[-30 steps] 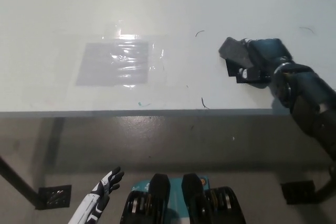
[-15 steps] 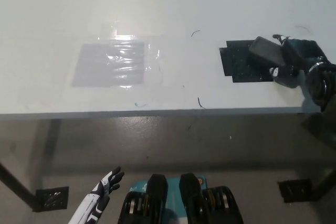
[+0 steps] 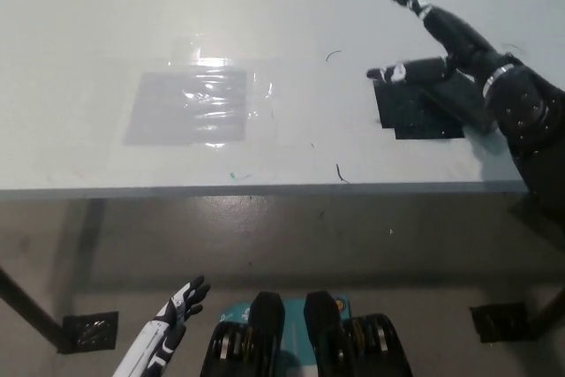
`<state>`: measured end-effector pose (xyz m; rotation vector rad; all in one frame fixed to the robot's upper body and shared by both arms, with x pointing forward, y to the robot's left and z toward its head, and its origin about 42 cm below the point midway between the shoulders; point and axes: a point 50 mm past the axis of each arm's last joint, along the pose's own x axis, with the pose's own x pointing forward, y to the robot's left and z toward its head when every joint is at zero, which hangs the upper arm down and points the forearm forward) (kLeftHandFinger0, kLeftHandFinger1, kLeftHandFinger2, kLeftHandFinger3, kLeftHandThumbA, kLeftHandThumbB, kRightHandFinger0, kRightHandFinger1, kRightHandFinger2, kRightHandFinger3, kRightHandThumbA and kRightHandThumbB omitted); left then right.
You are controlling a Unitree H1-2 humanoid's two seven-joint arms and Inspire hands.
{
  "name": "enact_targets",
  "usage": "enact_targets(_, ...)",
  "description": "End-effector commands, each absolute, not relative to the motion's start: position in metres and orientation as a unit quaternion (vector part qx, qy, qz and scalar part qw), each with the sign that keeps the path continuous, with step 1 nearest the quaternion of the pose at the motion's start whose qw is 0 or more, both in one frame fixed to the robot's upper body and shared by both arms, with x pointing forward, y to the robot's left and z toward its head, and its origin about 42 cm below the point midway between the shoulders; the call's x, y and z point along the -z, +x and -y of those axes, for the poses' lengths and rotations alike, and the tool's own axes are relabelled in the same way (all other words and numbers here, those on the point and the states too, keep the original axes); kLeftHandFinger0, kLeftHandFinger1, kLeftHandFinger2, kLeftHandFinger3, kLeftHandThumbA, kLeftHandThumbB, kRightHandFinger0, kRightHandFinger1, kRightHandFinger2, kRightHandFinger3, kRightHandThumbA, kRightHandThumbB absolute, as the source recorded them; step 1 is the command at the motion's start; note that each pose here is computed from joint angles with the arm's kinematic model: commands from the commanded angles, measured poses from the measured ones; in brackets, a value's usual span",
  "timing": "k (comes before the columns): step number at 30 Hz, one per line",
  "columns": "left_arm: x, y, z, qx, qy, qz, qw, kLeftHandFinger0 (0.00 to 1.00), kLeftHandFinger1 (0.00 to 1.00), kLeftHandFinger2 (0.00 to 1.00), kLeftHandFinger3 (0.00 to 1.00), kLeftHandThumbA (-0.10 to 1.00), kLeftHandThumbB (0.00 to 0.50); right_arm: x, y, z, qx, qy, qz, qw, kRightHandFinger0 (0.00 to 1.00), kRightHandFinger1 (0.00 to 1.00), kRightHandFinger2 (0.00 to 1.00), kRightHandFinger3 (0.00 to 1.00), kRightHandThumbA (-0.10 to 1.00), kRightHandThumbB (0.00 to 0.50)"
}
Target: A whiteboard eraser is kept on the black marked spot on the table infront of the robot and the robot uses its right hand to swipe it back and forth on the table twice to clean it
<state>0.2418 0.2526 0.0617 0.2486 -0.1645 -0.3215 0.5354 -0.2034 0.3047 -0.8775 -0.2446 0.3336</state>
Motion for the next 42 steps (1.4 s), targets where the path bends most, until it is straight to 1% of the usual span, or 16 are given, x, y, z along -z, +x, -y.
enact_targets(1,-0.08,0.25,-0.256,0.169,0.154,0.125,0.965,1.0,1.0,1.0,1.0,1.0,0.369,-0.516,0.41,0.204,-0.207,-0.118,0.451,0.86,1.0,1.0,1.0,1.0,0.97,0.49)
enact_targets(6,-0.084,0.257,-0.259,0.169,0.15,0.127,0.966,1.0,1.0,1.0,1.0,1.0,0.369,-0.529,0.286,0.259,-0.121,-0.09,0.642,0.752,1.0,1.0,1.0,1.0,1.0,0.494)
enact_targets(9,-0.084,0.259,-0.257,0.174,0.148,0.127,0.965,1.0,1.0,1.0,1.0,1.0,0.375,-0.498,0.233,0.274,-0.099,-0.081,0.697,0.706,1.0,1.0,1.0,1.0,1.0,0.461)
enact_targets(10,-0.084,0.259,-0.256,0.175,0.149,0.127,0.965,1.0,1.0,1.0,1.0,1.0,0.368,-0.484,0.219,0.277,-0.088,-0.08,0.7,0.704,1.0,1.0,1.0,1.0,1.0,0.492)
enact_targets(12,-0.082,0.259,-0.253,0.173,0.146,0.126,0.966,1.0,1.0,1.0,1.0,1.0,0.36,-0.44,0.183,0.29,-0.083,-0.08,0.702,0.703,1.0,1.0,1.0,1.0,0.87,0.47)
enact_targets(15,-0.079,0.264,-0.248,0.169,0.133,0.125,0.969,1.0,1.0,1.0,1.0,1.0,0.36,-0.388,0.145,0.306,-0.076,-0.09,0.683,0.721,1.0,1.0,1.0,1.0,0.62,0.491)
enact_targets(17,-0.076,0.268,-0.244,0.167,0.119,0.126,0.971,1.0,1.0,1.0,1.0,1.0,0.341,-0.334,0.128,0.278,0.005,-0.037,0.618,0.786,1.0,1.0,1.0,1.0,0.79,0.421)
enact_targets(20,-0.07,0.261,-0.242,0.161,0.108,0.116,0.974,1.0,1.0,1.0,1.0,1.0,0.354,-0.308,0.119,0.232,0.011,0.007,0.559,0.829,1.0,1.0,1.0,1.0,1.0,0.453)
enact_targets(22,-0.07,0.258,-0.242,0.156,0.103,0.117,0.975,1.0,1.0,1.0,1.0,1.0,0.374,-0.293,0.11,0.212,0.042,-0.041,0.516,0.854,1.0,1.0,1.0,1.0,1.0,0.424)
enact_targets(23,-0.072,0.258,-0.243,0.151,0.104,0.121,0.976,1.0,1.0,1.0,1.0,1.0,0.363,-0.274,0.123,0.205,0.021,-0.045,0.484,0.874,1.0,1.0,1.0,1.0,1.0,0.272)
enact_targets(27,-0.077,0.265,-0.244,0.142,0.11,0.13,0.975,1.0,1.0,1.0,1.0,1.0,0.345,-0.236,0.155,0.201,0.025,-0.074,0.427,0.901,1.0,1.0,1.0,1.0,1.0,0.174)
enact_targets(28,-0.08,0.27,-0.245,0.139,0.112,0.136,0.974,1.0,1.0,1.0,1.0,1.0,0.34,-0.219,0.174,0.2,0.0,-0.072,0.397,0.915,1.0,1.0,1.0,1.0,1.0,0.106)
enact_targets(30,-0.085,0.278,-0.246,0.136,0.107,0.144,0.974,1.0,1.0,1.0,1.0,1.0,0.341,-0.19,0.204,0.199,-0.038,-0.071,0.346,0.935,1.0,1.0,1.0,1.0,1.0,0.155)
enact_targets(35,-0.09,0.28,-0.246,0.138,0.116,0.152,0.972,1.0,1.0,1.0,1.0,1.0,0.355,-0.123,0.241,0.184,-0.053,-0.061,0.23,0.97,1.0,1.0,1.0,1.0,1.0,0.181)
enact_targets(38,-0.098,0.29,-0.25,0.136,0.121,0.164,0.969,1.0,1.0,1.0,1.0,1.0,0.353,-0.092,0.256,0.179,-0.085,-0.03,0.171,0.981,1.0,1.0,1.0,1.0,1.0,0.239)
enact_targets(42,-0.11,0.311,-0.251,0.144,0.115,0.177,0.967,1.0,1.0,1.0,1.0,1.0,0.336,-0.099,0.274,0.188,-0.08,-0.032,0.164,0.983,1.0,1.0,1.0,1.0,1.0,0.233)
